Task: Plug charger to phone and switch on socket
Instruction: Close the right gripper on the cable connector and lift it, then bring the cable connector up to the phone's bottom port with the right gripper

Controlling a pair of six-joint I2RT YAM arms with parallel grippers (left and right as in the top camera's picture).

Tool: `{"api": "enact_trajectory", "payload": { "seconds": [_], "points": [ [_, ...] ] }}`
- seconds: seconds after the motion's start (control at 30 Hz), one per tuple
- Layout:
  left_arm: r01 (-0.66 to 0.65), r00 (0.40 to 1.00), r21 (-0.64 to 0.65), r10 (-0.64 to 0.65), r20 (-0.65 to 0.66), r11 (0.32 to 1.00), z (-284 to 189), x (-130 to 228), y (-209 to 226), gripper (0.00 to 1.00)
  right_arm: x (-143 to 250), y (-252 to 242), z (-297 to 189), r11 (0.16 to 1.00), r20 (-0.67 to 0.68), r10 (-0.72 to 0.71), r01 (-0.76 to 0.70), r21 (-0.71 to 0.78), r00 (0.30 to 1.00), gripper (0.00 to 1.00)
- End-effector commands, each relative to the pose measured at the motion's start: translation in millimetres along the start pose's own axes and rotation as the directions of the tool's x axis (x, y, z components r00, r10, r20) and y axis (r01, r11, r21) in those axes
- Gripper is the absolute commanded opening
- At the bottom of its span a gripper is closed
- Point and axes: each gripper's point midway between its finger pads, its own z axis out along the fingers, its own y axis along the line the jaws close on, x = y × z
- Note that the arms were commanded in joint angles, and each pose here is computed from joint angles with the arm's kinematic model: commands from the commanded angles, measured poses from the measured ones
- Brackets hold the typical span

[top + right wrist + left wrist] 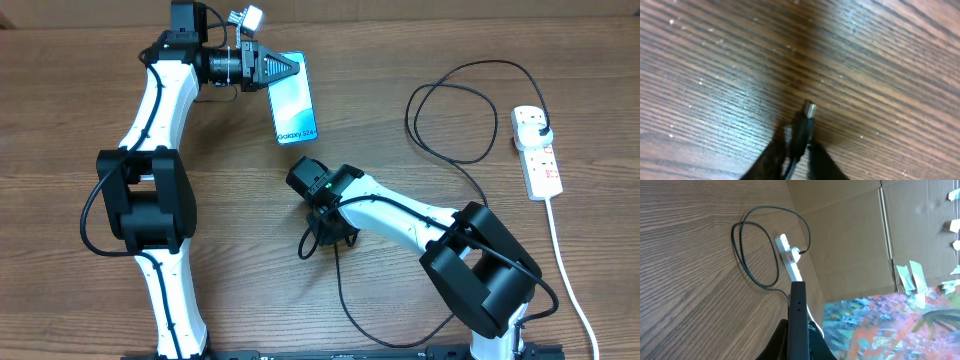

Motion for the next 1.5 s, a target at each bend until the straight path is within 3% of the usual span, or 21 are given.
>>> {"api": "enact_trajectory", "payload": {
  "seconds": [0.0, 0.33, 0.43, 0.53, 0.6, 0.73, 1.07, 1.47],
  "points": [
    [-0.014, 1.0, 0.032, 0.014, 0.0, 0.999, -3, -3, -20, 0.04, 3, -6, 12, 0.999, -0.022, -0.003, 0.004, 0.046, 1.0, 0.08],
    [0.009, 1.0, 0.064, -0.008, -0.006, 0.998, -7, -1, -25, 0.04, 8, -8, 9, 0.999, -0.058, 0.002, 0.0, 0.033, 0.998, 0.04],
    [0.005, 1.0, 0.109, -0.005, -0.001, 0.994, -16, -3, -31, 0.04, 7, 0, 1, 1.0, -0.083, 0.012, -0.014, -0.027, 0.996, 0.04],
    [0.004, 1.0, 0.148, -0.007, 0.022, 0.989, -34, -7, -34, 0.04, -10, 25, -20, 0.981, -0.079, 0.026, -0.04, -0.191, 0.997, 0.04],
    [0.005, 0.999, 0.175, -0.011, 0.034, 0.985, -46, -9, -36, 0.04, -24, 54, -36, 0.932, -0.041, -0.026, 0.01, -0.362, 0.999, 0.04],
    [0.05, 0.997, 0.189, -0.061, 0.053, 0.981, -63, -11, -35, 0.04, -41, 113, -75, 0.718, 0.077, -0.119, 0.139, -0.681, 0.99, 0.04],
    [0.098, 0.989, 0.179, -0.115, 0.092, 0.979, -87, -15, -27, 0.04, -60, 135, -135, 0.389, 0.181, -0.116, 0.212, -0.897, 0.977, 0.04],
    [0.128, 0.983, 0.175, -0.149, 0.11, 0.976, -98, -18, -24, 0.04, -113, 76, -143, 0.391, 0.141, 0.106, 0.089, -0.916, 0.984, 0.04]
  ]
}}
